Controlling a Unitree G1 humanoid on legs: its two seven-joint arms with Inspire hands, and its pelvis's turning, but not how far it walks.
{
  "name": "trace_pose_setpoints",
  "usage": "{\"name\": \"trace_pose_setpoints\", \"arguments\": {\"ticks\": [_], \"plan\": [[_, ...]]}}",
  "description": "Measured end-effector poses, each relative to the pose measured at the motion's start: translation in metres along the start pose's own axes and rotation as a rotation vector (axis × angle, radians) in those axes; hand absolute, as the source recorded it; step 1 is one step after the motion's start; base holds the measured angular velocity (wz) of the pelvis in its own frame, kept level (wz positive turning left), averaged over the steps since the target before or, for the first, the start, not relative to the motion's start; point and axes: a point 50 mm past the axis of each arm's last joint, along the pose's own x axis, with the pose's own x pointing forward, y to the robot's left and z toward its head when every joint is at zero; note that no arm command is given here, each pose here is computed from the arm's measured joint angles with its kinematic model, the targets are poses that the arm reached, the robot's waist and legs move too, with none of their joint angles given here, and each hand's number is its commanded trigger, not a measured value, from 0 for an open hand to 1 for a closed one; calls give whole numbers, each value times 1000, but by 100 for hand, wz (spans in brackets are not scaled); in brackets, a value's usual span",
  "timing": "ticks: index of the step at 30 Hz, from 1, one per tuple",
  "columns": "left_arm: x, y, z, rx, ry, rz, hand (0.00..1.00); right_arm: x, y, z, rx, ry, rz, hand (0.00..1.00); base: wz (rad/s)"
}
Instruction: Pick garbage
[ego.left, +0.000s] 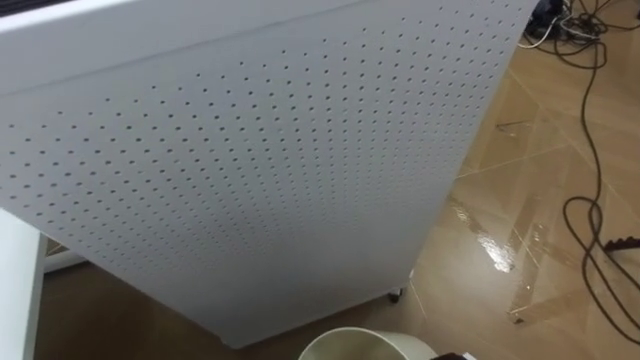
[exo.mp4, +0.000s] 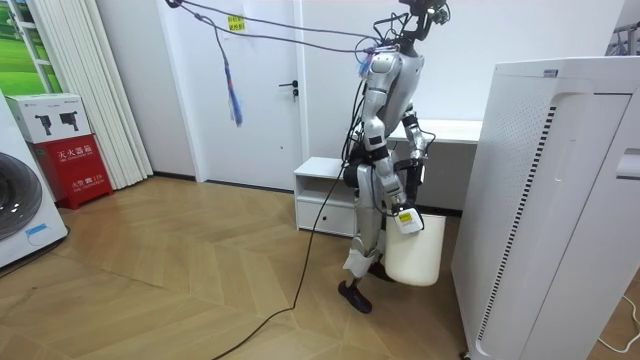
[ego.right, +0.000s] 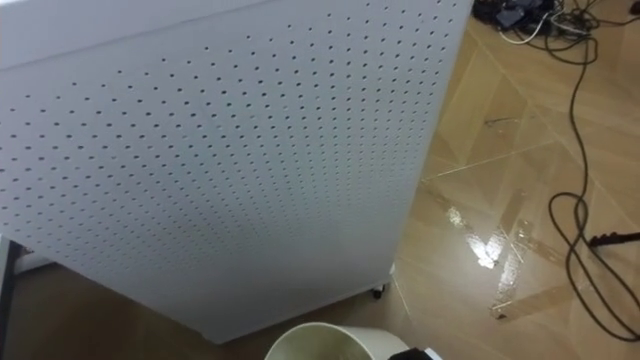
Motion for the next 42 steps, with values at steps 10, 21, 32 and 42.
{"name": "trace_pose_setpoints", "arguments": {"ticks": [10, 21, 32, 42], "plan": [[0, 0, -1, 31, 25, -18, 0, 1, -2, 3, -1, -4, -2, 100, 0], [-5, 7, -7, 8, 36, 41, 0, -3, -6, -12, 8, 48, -19, 100, 3], [-23, -1, -53, -158, 143, 191, 0, -28, -7, -66, 100, 177, -49, 100, 1], [-38, -24, -107, -534, 238, 433, 0, -60, 8, -125, 427, 316, -129, 100, -4]]}}
